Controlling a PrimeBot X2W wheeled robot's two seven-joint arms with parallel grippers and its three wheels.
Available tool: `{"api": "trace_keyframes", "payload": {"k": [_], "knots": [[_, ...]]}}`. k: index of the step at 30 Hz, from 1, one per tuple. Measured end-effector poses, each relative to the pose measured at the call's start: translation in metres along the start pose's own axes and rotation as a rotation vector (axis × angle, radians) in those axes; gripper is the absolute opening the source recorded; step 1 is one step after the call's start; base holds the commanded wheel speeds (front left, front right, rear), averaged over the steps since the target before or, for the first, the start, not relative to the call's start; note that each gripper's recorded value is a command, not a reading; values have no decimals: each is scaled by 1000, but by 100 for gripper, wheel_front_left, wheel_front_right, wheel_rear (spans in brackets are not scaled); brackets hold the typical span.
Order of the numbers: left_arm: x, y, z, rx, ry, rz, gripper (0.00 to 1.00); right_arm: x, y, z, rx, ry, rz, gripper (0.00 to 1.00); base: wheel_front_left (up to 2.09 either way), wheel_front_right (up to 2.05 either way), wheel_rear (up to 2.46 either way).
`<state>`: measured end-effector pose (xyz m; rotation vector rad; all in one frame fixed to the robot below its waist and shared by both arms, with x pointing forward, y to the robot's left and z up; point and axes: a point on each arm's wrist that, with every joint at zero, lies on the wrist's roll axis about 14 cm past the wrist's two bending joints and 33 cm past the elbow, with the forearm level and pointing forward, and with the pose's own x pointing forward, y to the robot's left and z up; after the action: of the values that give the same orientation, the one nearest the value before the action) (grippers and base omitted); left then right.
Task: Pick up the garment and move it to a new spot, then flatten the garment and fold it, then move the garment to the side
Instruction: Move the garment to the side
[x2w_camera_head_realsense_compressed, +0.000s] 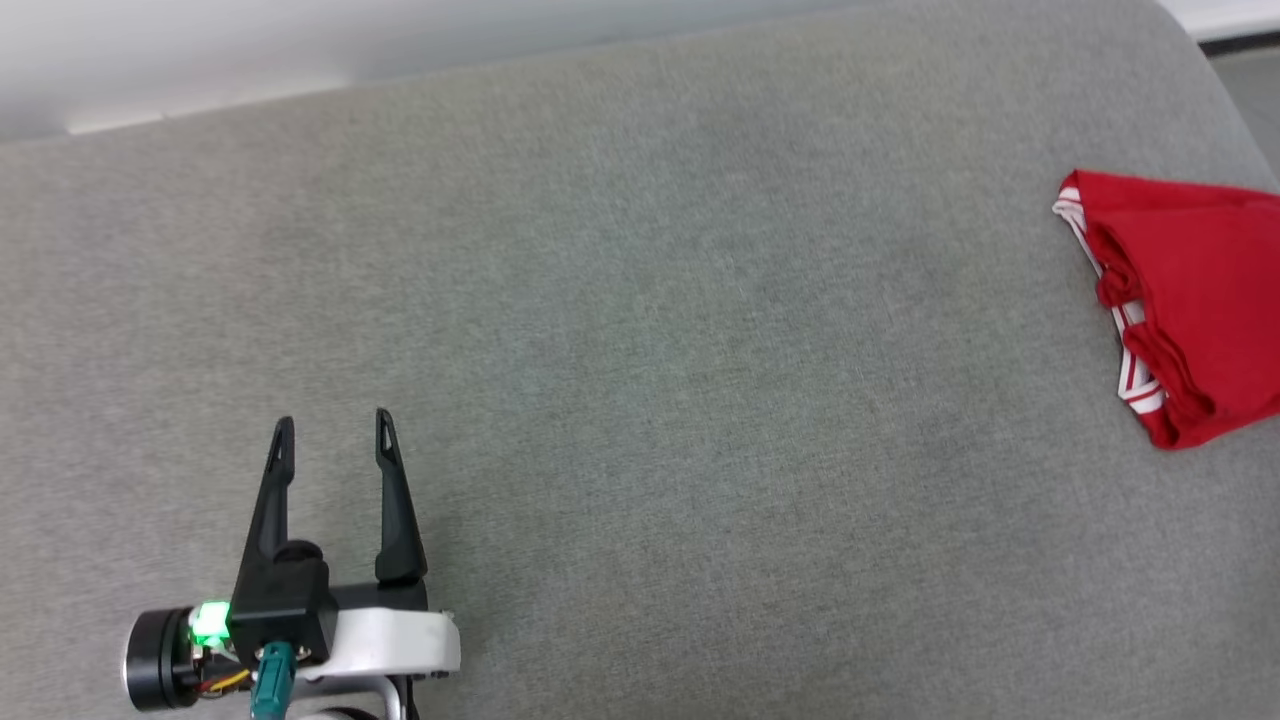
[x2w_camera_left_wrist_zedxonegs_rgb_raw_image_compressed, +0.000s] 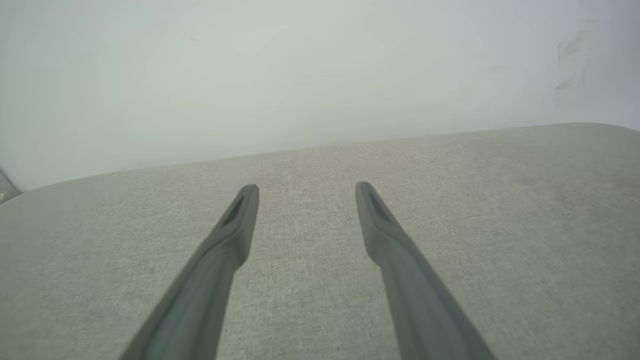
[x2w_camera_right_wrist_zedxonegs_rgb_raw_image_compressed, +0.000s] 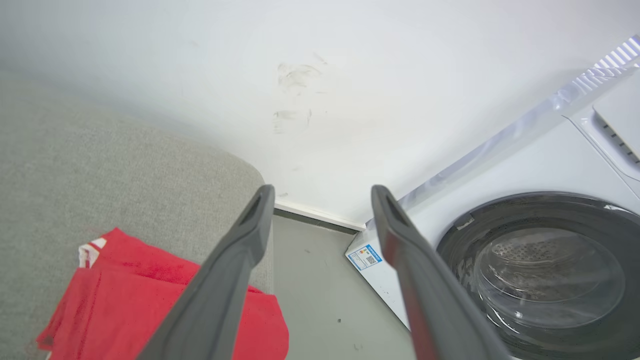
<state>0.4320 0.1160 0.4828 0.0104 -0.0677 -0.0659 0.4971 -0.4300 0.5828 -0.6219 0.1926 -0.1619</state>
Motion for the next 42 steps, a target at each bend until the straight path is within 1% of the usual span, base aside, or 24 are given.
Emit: {"api": "trace_keyframes", "payload": {"k": [2,5,6,10,13,17,20,26,32,36,42], "knots": [[-8,4,6,3,-6,13,100,3,6,33,57,-109,-6,100,0,0,0],[-17,10,14,9,-19,34,100,-3,9,106,130,-351,-19,100,0,0,0],[-20,13,16,12,-23,42,100,-7,15,122,149,-412,-15,100,0,0,0],[-33,23,23,23,-30,73,100,-34,69,151,229,-556,60,100,0,0,0],[-42,31,28,29,-36,93,100,-54,102,169,285,-633,112,100,0,0,0],[-52,40,32,32,-42,123,100,-79,145,171,391,-653,187,100,0,0,0],[-61,45,33,35,-38,138,100,-93,168,166,436,-642,229,100,0,0,0],[-73,53,37,37,-45,161,100,-117,205,131,547,-536,272,100,0,0,0],[-84,58,41,39,-50,174,100,-146,225,97,608,-438,272,100,0,0,0],[-93,62,40,42,-46,183,100,-164,226,85,643,-409,254,100,0,0,0],[-102,59,37,35,-36,161,100,-182,224,71,669,-378,228,100,0,0,0]]}}
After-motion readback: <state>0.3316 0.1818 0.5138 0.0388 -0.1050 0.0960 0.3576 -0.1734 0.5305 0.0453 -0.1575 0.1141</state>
